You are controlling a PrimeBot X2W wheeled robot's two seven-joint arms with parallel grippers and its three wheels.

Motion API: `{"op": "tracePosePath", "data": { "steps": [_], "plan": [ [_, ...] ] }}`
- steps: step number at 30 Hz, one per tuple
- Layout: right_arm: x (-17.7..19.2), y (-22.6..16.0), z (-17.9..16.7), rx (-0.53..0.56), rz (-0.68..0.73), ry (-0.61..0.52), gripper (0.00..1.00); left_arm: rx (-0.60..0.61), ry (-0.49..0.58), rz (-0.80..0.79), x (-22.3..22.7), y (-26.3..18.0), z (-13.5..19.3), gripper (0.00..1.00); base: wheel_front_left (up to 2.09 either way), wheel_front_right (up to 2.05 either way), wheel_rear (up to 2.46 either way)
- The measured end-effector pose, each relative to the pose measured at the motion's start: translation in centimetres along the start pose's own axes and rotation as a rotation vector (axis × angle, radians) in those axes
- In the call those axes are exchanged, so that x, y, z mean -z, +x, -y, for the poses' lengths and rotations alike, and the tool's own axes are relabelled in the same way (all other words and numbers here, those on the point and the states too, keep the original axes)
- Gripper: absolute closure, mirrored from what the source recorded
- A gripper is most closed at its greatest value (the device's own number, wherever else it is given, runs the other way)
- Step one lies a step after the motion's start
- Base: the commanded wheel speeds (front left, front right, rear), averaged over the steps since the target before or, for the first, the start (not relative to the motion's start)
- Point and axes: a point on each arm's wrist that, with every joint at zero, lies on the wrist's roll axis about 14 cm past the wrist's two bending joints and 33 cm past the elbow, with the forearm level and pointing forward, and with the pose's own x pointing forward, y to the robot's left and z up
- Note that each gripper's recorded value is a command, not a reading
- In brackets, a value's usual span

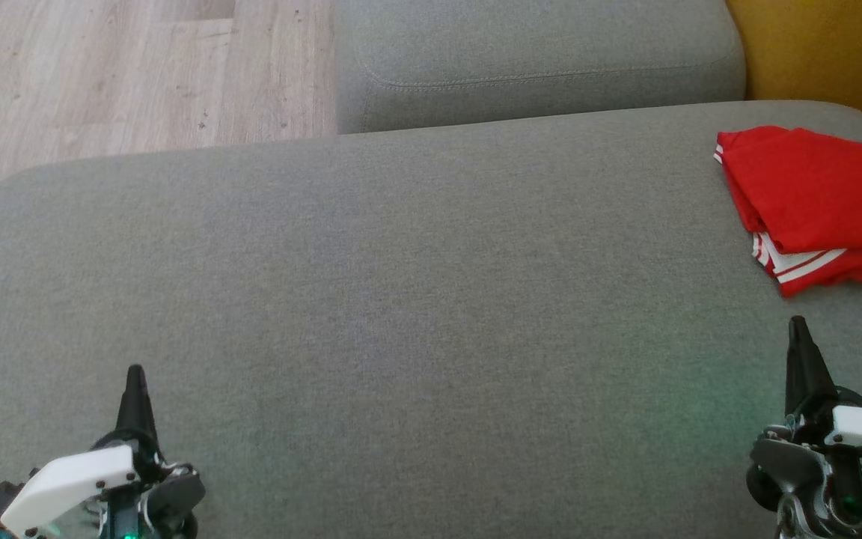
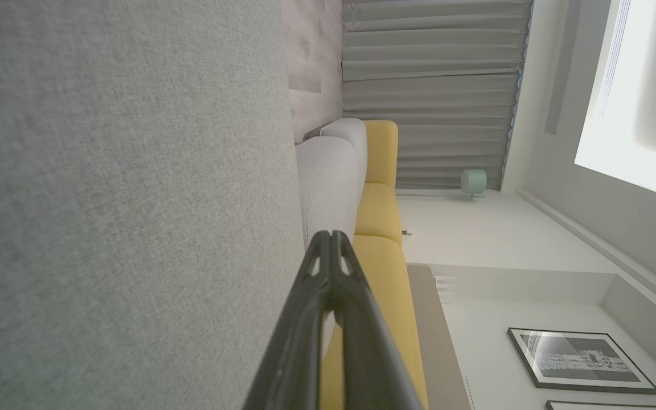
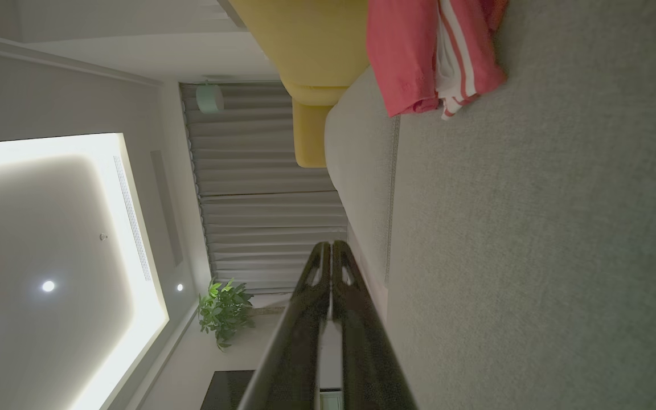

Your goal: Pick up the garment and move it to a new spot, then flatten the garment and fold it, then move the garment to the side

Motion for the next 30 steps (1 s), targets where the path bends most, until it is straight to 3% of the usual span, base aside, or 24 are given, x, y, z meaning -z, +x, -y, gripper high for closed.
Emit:
{"op": "tracePosePath", "data": {
  "steps": [30],
  "plan": [
    [0.0, 0.0, 0.0, 0.0, 0.0, 0.0, 1.0, 0.0, -0.001, 0.001, -0.01, 0.0, -0.01, 1.0, 0.0, 0.0, 0.0]
  ]
}}
